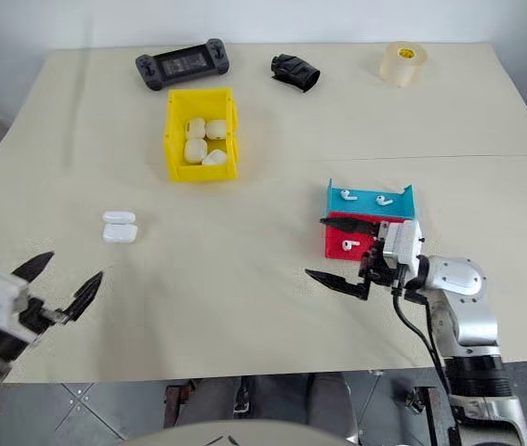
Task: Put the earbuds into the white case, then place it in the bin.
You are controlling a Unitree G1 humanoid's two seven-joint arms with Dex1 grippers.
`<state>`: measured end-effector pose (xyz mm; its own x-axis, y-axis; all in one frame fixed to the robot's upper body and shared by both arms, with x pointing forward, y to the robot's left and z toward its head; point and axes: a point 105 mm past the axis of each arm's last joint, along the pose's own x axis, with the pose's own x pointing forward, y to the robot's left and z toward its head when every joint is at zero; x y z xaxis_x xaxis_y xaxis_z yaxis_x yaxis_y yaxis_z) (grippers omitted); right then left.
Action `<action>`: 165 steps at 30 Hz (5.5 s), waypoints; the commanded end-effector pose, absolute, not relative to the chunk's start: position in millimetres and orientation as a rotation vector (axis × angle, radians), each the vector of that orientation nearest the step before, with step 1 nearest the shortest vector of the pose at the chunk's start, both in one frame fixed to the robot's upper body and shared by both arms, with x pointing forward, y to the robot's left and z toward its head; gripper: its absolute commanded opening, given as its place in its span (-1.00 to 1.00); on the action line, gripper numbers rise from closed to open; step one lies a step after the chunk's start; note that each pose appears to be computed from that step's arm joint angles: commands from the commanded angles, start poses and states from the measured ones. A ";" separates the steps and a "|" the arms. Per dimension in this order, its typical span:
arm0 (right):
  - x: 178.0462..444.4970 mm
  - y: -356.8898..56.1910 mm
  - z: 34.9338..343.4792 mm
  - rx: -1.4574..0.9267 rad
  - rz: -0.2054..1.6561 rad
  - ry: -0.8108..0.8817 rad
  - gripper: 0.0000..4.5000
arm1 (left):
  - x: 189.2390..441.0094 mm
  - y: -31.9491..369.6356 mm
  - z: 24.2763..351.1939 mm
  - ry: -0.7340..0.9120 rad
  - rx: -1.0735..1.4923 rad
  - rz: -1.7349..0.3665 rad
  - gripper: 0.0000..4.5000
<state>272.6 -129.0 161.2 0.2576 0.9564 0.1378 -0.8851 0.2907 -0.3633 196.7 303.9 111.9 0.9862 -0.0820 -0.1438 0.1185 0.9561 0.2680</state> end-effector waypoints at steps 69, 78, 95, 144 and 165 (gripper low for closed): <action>246.2 -108.9 168.4 -0.217 1.206 -0.401 1.00 | 310.4 255.2 160.7 0.381 0.223 -0.208 0.23; 256.2 -170.9 183.0 -0.356 1.046 -0.332 1.00 | 268.9 180.6 185.6 -0.078 0.226 -0.864 0.23; 213.6 -303.8 155.1 -0.508 0.791 0.130 1.00 | 246.2 49.7 187.2 -0.559 -0.147 -1.578 0.23; 331.4 -176.0 149.9 -1.065 1.180 0.550 0.64 | 223.0 43.0 164.1 -0.590 -0.106 -1.593 0.23; 339.5 -170.2 161.9 -1.121 1.218 0.519 0.18 | 222.3 45.8 163.6 -0.574 -0.105 -1.576 0.23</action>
